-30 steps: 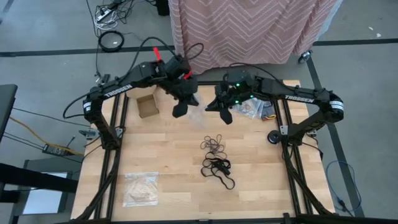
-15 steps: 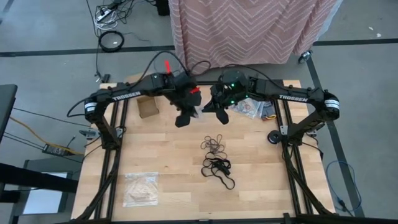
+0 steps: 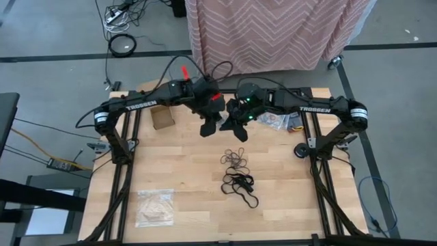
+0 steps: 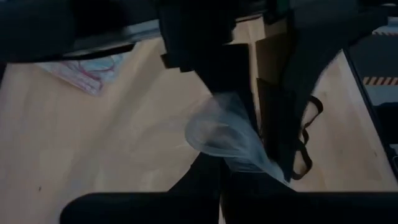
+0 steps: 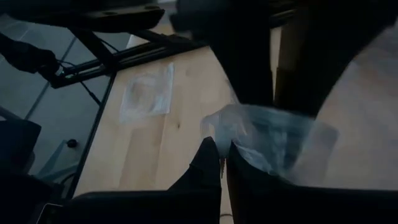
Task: Sort rubber bands
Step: Open the transparent zip bag
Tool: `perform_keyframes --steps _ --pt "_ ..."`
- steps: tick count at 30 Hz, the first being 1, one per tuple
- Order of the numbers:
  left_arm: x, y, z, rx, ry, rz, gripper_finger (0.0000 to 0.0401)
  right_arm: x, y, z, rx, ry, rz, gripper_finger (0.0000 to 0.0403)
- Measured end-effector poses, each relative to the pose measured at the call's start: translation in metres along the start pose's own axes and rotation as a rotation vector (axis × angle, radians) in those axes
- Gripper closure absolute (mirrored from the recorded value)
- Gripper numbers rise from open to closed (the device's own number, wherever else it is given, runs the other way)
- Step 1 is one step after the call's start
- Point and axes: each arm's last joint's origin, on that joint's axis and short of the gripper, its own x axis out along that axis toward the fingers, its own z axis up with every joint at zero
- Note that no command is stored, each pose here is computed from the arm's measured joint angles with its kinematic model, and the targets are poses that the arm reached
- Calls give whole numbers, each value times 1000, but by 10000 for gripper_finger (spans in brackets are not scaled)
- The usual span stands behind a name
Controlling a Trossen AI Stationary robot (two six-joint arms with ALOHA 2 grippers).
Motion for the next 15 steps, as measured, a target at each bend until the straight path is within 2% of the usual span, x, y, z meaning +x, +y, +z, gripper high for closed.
perform_keyframes --steps 7,15 --pt "0 0 -6 -22 62 11 397 -5 -4 -6 27 63 -40 403" --pt "-7 3 -21 -61 190 -40 365 -8 -10 -16 27 161 -101 403"
